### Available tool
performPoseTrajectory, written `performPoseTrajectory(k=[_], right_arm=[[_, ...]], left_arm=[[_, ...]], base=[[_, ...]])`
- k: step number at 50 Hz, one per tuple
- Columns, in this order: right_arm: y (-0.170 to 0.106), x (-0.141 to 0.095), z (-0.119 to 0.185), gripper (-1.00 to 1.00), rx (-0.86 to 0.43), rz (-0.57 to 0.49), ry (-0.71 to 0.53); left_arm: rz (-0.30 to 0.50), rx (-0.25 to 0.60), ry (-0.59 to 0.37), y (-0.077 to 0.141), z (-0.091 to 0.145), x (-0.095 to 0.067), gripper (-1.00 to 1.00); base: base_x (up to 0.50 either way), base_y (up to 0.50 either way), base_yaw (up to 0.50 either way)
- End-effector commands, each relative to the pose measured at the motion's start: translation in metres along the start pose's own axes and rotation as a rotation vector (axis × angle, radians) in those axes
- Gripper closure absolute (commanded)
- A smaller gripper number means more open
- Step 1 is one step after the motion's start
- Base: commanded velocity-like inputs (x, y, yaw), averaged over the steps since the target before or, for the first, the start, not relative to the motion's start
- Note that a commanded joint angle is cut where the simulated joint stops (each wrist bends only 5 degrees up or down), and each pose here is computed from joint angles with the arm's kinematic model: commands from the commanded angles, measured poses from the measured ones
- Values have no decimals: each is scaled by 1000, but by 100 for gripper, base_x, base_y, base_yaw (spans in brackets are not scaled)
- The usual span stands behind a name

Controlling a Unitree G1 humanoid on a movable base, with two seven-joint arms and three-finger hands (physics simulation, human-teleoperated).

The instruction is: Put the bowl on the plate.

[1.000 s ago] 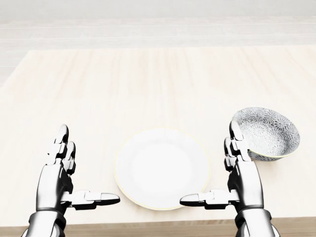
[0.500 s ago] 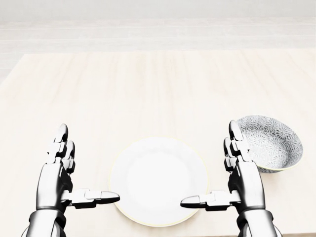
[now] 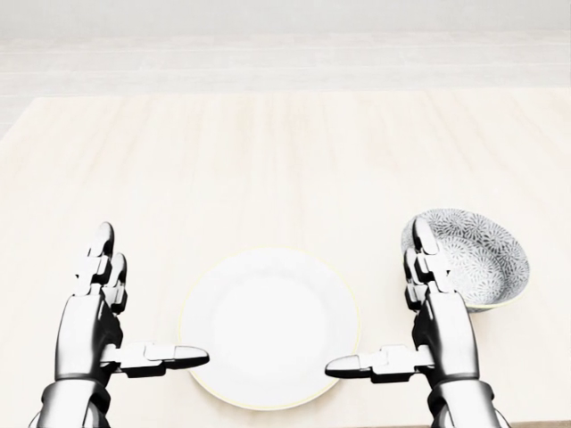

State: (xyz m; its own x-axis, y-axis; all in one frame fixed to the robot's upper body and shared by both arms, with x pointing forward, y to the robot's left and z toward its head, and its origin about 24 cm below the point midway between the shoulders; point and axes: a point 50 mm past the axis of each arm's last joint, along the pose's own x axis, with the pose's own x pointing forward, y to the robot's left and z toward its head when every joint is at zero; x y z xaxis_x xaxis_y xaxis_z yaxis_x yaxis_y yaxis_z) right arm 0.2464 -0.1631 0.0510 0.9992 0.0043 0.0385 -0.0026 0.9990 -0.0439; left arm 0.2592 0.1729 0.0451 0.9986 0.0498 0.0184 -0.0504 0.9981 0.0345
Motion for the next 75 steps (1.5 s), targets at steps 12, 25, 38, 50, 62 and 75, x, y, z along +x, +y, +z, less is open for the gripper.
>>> performPoseTrajectory(k=[12,25,38,50,62,75], right_arm=[[-1,0,4,-100,-36,-16,-16],[-20,4,33,-100,-133,-101,-83],[-35,11,76,-100,-331,-172,-244],[-37,21,88,-100,-509,-243,-284],[-34,37,93,-100,-706,-243,-284],[-24,60,79,-100,-962,-241,-229]], left_arm=[[23,37,-15,11,6,0,-100],[27,141,-39,24,18,-5,-100],[59,390,-117,30,25,-8,-100],[46,447,-111,30,23,-11,-100],[37,483,-111,28,23,-16,-100],[42,497,-123,27,26,-12,-100]], base=[[0,0,0],[0,0,0],[0,0,0],[0,0,0],[0,0,0],[0,0,0]])
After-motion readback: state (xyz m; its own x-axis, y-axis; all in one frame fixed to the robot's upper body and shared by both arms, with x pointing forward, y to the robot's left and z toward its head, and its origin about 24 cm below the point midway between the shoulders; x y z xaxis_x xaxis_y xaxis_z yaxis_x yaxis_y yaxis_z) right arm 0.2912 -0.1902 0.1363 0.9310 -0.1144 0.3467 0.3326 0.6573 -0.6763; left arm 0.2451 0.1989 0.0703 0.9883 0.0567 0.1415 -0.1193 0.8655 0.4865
